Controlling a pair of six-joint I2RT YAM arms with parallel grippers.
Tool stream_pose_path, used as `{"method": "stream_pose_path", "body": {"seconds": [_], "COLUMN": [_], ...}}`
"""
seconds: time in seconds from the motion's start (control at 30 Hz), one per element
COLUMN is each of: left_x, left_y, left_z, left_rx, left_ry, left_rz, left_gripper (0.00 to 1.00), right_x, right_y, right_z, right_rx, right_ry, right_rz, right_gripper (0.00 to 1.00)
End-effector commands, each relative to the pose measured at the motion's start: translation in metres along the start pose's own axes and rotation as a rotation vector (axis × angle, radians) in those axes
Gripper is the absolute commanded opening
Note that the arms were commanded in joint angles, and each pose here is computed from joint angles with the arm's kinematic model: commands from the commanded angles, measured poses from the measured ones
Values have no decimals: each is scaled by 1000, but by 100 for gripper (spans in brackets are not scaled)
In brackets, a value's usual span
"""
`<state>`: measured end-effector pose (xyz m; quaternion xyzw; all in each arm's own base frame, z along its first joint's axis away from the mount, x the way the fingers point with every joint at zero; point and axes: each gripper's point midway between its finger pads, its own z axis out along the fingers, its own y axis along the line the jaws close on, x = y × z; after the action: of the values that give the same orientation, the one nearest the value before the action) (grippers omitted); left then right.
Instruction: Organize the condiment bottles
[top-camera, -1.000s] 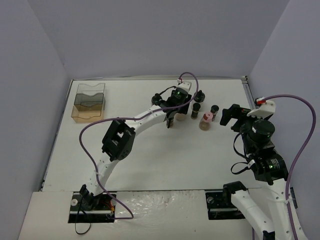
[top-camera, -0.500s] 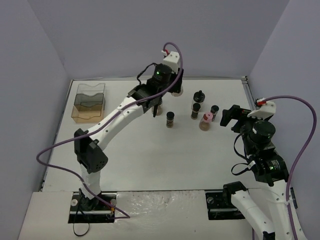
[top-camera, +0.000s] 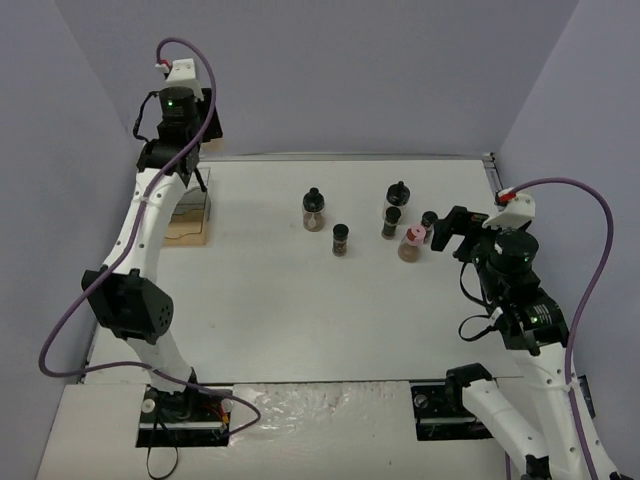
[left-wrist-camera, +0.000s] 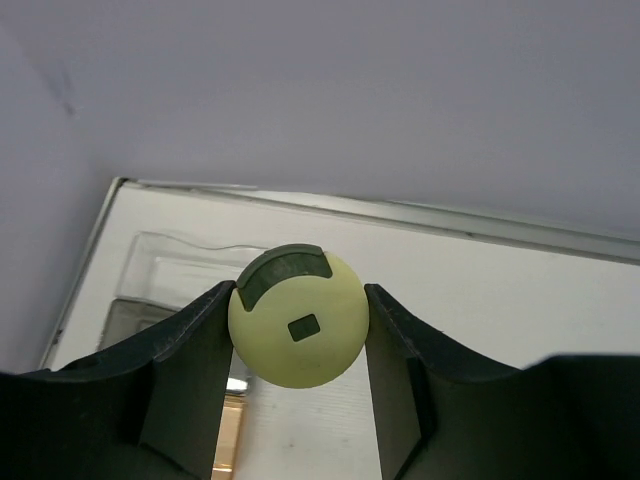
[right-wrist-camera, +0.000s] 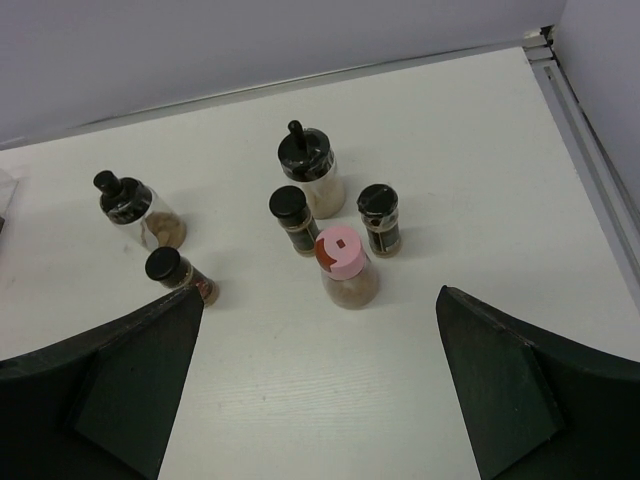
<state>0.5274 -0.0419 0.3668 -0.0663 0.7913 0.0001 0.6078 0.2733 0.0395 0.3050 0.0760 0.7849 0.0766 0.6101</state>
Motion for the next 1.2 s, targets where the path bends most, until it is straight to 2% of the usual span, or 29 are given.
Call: {"method": "stream_pose_path", "body": {"seconds": [0.0,0.17,0.37,0.47,0.77,1.17], "left_x": [-33,-12,1,4,36,59], "left_y": [61,116,150,154,160,161], "left_z": [24,72,103,116,144,147], "left_rx": [-58,-138,-185,-181,-190,-190], "left_ry": [-97,-70,-91,-112,-66,-14], "left_rz": [-15,-25,-51,-55,-48,-46], "left_gripper": [0,0,0,0,0,0], "right_x": [-15,1,14,18,27,29], "right_y": [16,20,20,18,16,14], "right_z": [10,21,30,31,33,33], "right_rx": [-56,-71,-74,-68,-60,-52], "right_ry": [-23,31,72,78,89,86], "right_rz": [17,13,-11,-15,-13,-11], "right_gripper": [100,100,100,100,100,100]}}
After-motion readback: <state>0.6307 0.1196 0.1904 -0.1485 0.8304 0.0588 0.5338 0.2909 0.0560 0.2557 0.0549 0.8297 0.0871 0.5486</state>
